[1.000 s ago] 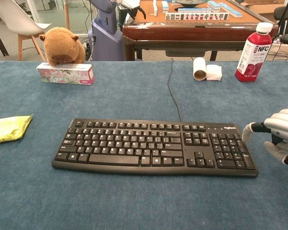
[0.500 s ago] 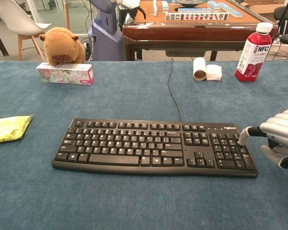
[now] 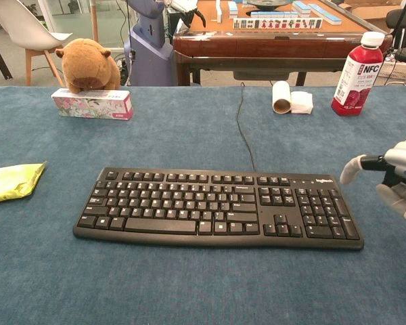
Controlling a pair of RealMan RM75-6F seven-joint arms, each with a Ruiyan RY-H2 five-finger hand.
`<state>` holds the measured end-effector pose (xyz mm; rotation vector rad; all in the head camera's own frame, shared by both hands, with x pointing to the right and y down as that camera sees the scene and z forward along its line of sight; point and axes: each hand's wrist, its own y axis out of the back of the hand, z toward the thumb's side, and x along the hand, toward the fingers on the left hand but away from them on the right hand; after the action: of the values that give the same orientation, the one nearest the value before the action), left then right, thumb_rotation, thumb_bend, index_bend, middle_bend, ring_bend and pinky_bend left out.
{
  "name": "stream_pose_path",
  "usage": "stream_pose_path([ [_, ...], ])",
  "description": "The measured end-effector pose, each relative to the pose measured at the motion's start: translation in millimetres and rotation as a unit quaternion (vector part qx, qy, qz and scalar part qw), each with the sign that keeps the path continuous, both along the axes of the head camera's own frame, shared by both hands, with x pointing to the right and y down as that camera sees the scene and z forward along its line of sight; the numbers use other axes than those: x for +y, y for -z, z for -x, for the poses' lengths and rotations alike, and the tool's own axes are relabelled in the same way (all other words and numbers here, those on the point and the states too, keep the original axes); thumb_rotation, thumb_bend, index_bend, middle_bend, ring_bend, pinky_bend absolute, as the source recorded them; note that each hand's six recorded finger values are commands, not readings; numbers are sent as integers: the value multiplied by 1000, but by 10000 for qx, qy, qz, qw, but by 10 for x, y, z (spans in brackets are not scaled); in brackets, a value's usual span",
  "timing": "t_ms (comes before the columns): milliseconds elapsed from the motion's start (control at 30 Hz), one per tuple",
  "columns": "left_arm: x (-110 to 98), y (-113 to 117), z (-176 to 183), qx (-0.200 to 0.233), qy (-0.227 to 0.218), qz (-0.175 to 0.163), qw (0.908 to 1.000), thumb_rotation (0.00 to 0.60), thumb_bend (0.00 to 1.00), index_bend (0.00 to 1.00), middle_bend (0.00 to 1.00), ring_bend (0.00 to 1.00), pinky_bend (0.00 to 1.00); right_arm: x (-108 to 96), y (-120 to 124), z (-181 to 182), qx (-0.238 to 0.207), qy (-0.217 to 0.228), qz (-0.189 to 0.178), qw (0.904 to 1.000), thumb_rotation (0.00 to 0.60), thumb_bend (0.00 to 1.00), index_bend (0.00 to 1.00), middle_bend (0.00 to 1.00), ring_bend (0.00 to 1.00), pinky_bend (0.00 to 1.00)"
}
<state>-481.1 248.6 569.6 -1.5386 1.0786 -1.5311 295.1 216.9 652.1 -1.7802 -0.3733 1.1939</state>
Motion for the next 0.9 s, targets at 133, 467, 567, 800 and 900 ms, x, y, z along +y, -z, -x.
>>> stream_pose_path([
  [133, 7, 23, -23, 3, -44, -37, 10000, 600, 171, 332, 276, 262, 376, -12, 215, -168, -33, -123, -251, 9996, 600, 566, 322, 509, 432, 726],
  [467, 33, 118, -96, 62, -160, -199, 9997, 600, 172, 332, 276, 262, 376, 55, 565, -619, 73, -515, -801, 9954, 600, 543, 339, 402, 296, 398],
  [567, 41, 147, -130, 91, -228, -267, 9993, 600, 171, 332, 276, 262, 376, 85, 665, -727, -1, -676, -946, 9932, 600, 543, 343, 402, 296, 398],
  [800, 59, 206, -169, 118, -299, -389, 9987, 600, 171, 332, 276, 262, 376, 97, 861, -908, -160, -931, -1209, 9882, 600, 543, 344, 402, 296, 398],
  [900, 60, 187, -170, 114, -285, -347, 9989, 600, 171, 332, 276, 262, 376, 81, 907, -945, -213, -978, -1236, 9873, 600, 543, 343, 402, 296, 398],
])
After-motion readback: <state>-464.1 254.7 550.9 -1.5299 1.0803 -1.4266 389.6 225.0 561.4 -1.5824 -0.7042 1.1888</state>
